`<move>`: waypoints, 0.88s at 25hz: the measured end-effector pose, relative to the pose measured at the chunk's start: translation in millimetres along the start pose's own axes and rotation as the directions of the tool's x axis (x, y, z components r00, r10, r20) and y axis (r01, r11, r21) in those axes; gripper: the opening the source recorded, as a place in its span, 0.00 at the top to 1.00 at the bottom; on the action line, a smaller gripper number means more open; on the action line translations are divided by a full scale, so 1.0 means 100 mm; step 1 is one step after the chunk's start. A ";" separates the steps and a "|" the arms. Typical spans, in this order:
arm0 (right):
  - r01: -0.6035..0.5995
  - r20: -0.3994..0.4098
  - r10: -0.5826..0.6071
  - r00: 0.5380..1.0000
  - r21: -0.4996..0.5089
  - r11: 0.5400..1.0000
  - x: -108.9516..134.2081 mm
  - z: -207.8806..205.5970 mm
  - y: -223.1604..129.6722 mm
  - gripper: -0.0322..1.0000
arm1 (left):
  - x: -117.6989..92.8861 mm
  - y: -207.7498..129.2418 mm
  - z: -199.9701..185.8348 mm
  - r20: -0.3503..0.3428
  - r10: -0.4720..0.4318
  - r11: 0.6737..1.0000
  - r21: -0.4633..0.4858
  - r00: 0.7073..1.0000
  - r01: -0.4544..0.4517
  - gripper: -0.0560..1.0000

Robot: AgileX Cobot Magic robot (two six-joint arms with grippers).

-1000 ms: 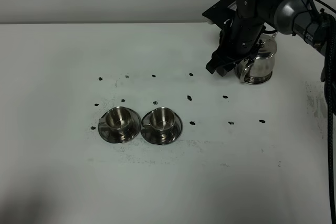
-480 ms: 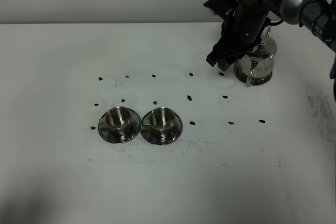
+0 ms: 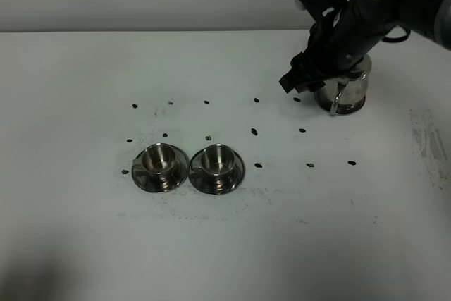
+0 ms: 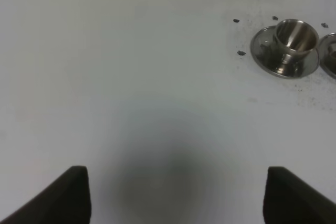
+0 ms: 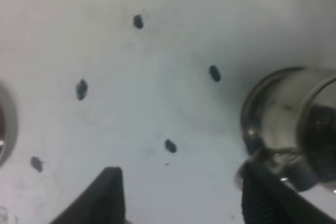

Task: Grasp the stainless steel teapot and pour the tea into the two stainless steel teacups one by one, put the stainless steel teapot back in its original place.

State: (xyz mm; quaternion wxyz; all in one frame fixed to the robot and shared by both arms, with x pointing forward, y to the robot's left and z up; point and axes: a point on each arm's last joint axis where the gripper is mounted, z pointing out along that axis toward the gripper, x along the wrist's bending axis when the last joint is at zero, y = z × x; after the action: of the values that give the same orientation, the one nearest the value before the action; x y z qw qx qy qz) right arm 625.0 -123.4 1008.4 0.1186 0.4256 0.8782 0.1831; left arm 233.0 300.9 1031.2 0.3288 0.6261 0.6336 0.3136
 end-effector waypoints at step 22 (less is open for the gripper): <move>-0.176 0.118 0.181 0.976 -0.049 0.983 0.01 0.70 -0.40 0.50 | 0.00 0.00 0.00 0.000 0.000 1.000 0.000 1.000 0.000 0.33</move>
State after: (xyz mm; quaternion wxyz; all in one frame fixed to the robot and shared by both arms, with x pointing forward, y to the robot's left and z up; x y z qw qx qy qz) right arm 621.8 -129.9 927.7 0.1633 0.5110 0.8237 0.1836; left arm 233.0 300.9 1031.2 0.3288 0.6261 0.6336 0.3136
